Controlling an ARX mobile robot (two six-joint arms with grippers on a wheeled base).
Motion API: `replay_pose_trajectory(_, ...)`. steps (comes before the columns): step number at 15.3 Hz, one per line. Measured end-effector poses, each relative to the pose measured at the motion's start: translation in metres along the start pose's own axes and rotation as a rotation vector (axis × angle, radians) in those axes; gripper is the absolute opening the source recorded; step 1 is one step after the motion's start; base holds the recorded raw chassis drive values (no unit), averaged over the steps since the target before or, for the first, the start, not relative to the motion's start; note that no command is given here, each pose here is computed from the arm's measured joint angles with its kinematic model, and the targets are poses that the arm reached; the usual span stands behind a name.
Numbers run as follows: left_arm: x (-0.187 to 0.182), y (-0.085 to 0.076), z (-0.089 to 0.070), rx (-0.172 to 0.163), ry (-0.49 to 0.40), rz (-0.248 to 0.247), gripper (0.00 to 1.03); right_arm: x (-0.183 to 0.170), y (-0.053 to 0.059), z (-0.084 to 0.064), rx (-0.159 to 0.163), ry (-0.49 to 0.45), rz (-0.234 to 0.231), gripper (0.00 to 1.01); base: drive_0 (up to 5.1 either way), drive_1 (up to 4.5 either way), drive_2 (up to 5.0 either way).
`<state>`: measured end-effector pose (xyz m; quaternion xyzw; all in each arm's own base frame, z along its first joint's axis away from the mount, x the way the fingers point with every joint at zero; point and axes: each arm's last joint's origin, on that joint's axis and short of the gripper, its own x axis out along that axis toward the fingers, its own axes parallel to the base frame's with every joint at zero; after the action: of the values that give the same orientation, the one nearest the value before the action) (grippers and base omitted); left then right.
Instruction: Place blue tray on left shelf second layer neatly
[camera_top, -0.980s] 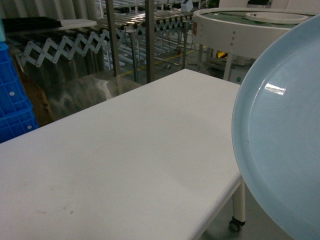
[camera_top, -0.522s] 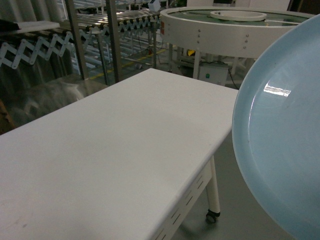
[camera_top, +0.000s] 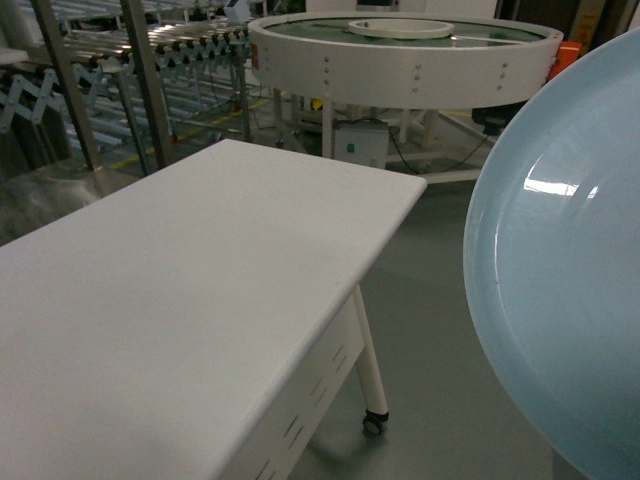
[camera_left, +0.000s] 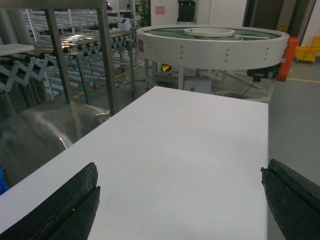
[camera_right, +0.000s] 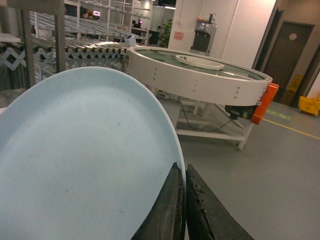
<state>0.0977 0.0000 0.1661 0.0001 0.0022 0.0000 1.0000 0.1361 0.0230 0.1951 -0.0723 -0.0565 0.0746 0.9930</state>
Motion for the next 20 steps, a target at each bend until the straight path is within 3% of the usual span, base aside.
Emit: replay_pose_trajectory(20,0.0,0.0,0.0,0.0,0.0,0.0,0.98,0.0,0.0,0.0,0.0,0.0,0.0,0.02,-1.5,-1.54,-1.5)
